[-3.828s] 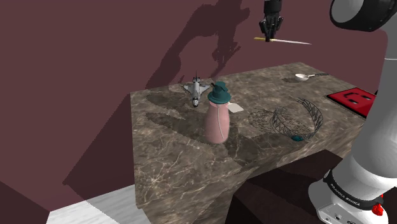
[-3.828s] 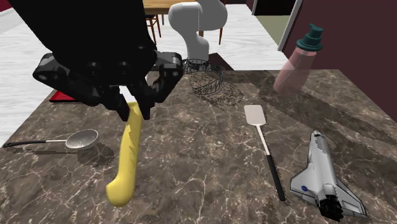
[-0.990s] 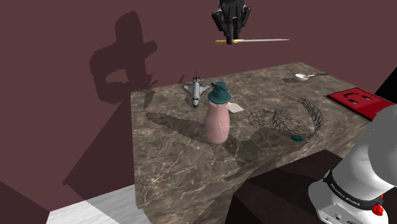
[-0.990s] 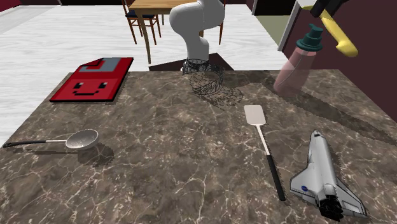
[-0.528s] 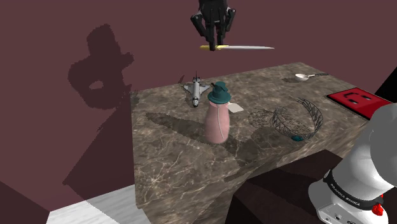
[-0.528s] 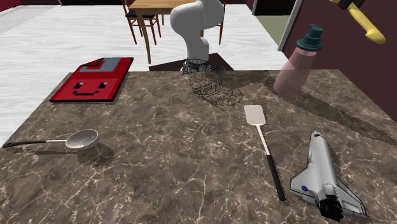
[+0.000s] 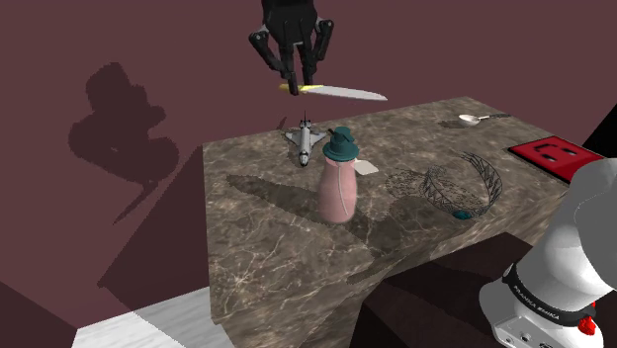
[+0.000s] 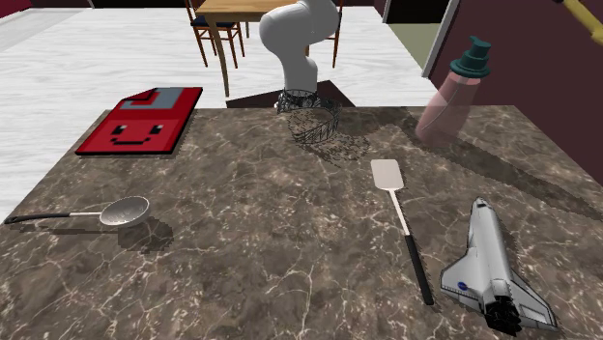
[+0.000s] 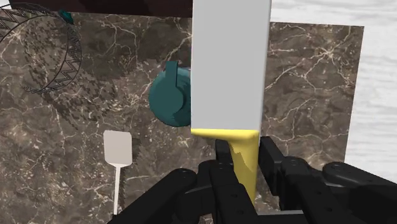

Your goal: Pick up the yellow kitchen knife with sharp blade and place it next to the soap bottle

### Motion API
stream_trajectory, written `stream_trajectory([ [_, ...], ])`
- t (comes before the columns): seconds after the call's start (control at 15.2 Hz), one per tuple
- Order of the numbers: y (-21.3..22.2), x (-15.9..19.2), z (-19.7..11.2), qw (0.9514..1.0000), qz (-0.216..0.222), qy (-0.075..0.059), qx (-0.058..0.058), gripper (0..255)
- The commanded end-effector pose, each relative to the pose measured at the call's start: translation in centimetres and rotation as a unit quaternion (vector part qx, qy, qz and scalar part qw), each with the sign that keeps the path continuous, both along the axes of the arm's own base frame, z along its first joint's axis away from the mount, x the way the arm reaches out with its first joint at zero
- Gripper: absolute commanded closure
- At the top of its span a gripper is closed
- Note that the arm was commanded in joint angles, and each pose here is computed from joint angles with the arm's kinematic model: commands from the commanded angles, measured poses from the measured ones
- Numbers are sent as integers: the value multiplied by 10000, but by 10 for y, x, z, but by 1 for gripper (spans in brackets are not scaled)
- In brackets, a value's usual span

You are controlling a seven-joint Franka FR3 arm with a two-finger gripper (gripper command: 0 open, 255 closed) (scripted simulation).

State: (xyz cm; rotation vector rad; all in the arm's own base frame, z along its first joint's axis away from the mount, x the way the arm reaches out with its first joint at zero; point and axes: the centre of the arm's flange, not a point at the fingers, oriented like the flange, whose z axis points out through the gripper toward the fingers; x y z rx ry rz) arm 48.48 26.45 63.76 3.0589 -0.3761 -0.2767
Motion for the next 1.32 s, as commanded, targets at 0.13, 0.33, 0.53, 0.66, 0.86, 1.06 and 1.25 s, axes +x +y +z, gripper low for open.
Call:
stream_trajectory([
  [0.13, 53, -8, -1, 10000, -9, -2, 1, 255],
  [0.33, 92, -14, -1, 10000, -9, -2, 1, 255],
  [0.53, 104, -16, -12, 10000, -9, -2, 1, 255],
  [0.66, 104, -16, -22, 10000, -9, -2, 1, 255],
  [0.86, 104, -16, -38, 10000, -9, -2, 1, 255],
  [1.06, 104, -16, -54, 10000, -9, -2, 1, 255],
  [1.25, 104, -16, -70, 10000, -9, -2, 1, 255],
])
